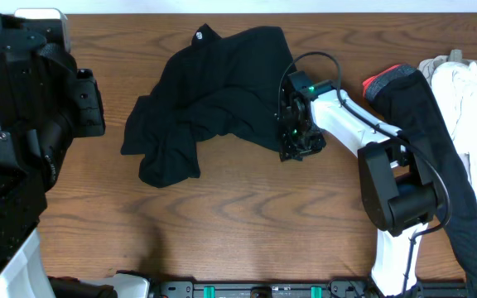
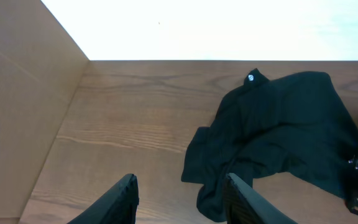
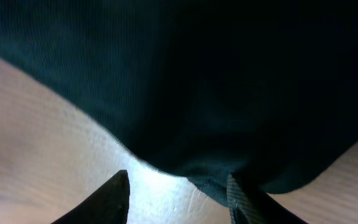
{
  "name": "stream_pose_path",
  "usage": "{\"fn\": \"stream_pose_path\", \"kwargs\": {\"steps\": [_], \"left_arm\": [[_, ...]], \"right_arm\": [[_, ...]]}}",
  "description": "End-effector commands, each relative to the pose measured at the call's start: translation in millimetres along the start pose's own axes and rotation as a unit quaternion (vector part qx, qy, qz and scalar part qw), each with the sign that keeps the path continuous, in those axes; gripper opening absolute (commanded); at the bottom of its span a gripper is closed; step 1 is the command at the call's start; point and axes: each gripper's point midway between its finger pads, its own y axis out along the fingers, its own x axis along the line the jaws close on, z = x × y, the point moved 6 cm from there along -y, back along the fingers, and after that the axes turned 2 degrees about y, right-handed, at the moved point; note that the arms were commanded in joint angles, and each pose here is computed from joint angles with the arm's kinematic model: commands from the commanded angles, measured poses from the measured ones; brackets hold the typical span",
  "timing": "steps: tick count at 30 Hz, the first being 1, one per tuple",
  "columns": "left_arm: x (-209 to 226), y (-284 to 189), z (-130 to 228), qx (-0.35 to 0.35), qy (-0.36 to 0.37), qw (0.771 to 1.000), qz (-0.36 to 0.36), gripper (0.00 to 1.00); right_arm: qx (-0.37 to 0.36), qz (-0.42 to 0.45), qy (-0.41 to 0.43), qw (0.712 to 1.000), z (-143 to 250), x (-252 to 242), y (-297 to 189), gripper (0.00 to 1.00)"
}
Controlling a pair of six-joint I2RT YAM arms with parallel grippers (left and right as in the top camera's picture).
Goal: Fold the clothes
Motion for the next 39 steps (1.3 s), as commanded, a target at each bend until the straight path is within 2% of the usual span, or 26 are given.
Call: {"fn": "stream_pose_path", "kwargs": {"steps": [1,2,5,6,13,18,20,21,24,27,28,32,39], "left_arm": [[4,-2,8,0.018,-0.001,1.0,-0.012,0.46],[4,-2,8,0.018,-0.001,1.0,-0.012,0.46],[4,-2,8,0.018,-0.001,1.0,-0.012,0.46],[4,-2,8,0.018,-0.001,1.0,-0.012,0.46],[4,-1,7,0.017,-0.003,1.0,-0.011,0.46],[1,-1,8,0.023,-0.002,1.0,-0.001,0.46],[2,-1,10,0.028,-0.011,1.0,-0.002,0.46],[2,-1,12,0.031,-0.015,0.999,-0.002,0.46],[1,0,13,0.037,-0.034,0.999,-0.001,0.47],[-4,4,16,0.048,-0.035,0.998,0.012,0.48],[-6,6,17,0.054,-0.035,0.998,0.02,0.51],[-19,19,25,0.093,-0.037,0.994,0.051,0.52],[-31,54,51,0.182,-0.034,0.982,0.039,0.52]], "right_arm": [[0.001,0.03,0.023,0.999,3,-10,12,0.41],[0.0,0.038,0.025,0.999,3,-12,12,0.3],[0.008,0.094,0.036,0.995,8,-25,9,0.06],[0.013,0.122,0.047,0.991,11,-32,6,0.02],[0.051,0.261,0.106,0.958,45,-73,-38,0.01],[0.047,0.258,0.139,0.955,54,-84,-58,0.01],[0.038,0.214,0.142,0.966,52,-82,-62,0.01],[0.032,0.176,0.131,0.975,50,-77,-64,0.04],[0.004,0.066,0.111,0.992,41,-62,-71,0.25],[-0.023,0.019,0.127,0.991,33,-61,-77,0.56],[-0.027,0.019,0.143,0.989,32,-64,-78,0.61],[-0.021,0.015,0.184,0.983,30,-74,-65,0.64],[0.02,0.023,0.238,0.971,34,-82,-27,0.48]]}}
